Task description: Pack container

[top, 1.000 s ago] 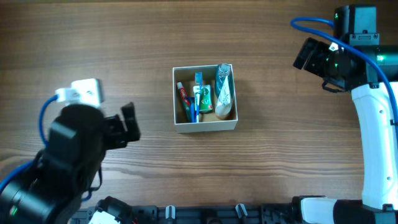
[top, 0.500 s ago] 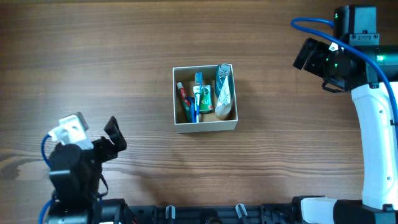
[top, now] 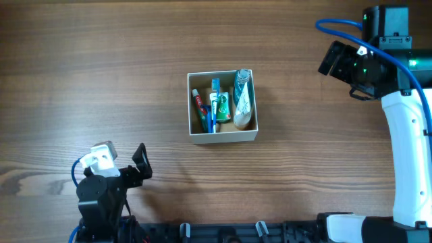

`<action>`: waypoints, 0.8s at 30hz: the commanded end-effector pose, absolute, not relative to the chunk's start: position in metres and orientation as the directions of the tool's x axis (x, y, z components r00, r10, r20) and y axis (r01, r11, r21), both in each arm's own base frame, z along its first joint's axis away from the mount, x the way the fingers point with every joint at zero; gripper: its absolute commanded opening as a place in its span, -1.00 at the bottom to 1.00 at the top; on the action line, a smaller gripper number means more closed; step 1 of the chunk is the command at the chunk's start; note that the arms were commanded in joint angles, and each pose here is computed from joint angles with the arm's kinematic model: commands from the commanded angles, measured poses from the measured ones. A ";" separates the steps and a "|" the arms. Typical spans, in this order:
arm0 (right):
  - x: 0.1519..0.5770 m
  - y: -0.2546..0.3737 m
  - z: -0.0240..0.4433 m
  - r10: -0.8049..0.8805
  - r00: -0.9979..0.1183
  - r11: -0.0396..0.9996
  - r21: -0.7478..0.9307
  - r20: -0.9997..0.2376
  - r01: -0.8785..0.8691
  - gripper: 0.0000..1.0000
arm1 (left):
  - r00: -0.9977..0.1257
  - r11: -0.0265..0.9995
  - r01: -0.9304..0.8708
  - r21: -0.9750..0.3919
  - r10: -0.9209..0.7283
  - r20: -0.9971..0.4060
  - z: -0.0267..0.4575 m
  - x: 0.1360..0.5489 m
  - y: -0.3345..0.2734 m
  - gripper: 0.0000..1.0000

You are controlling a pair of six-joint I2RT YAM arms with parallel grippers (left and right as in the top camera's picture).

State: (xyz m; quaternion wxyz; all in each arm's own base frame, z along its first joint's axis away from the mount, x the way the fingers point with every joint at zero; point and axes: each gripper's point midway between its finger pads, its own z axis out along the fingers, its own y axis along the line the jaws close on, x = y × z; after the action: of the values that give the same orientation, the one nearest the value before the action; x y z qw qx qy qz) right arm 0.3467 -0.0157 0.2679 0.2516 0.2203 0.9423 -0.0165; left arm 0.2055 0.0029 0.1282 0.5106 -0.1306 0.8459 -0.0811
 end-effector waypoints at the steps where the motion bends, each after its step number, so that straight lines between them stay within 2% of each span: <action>1: 0.347 -0.017 0.263 0.427 -0.774 0.893 0.082 -0.468 0.443 0.99 | -0.454 0.959 -0.078 -0.271 -0.277 -0.847 0.117 0.205 -0.007 1.00; 9: 0.347 -0.017 0.263 0.427 -0.774 0.893 0.082 -0.468 0.443 0.99 | -0.474 0.959 -0.089 -0.268 -0.278 -0.836 0.094 0.204 -0.006 1.00; 24: 0.347 -0.017 0.263 0.427 -0.774 0.893 0.082 -0.468 0.443 0.99 | -0.473 0.959 -0.088 -0.268 -0.277 -0.836 0.094 0.204 -0.006 1.00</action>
State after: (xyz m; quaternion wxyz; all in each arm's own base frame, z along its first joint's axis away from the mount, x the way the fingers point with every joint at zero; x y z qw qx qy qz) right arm 0.3468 -0.0157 0.2679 0.2518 0.2204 0.9422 -0.0164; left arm 0.2049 -0.0012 0.1023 0.5079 -0.1232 0.8481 -0.0876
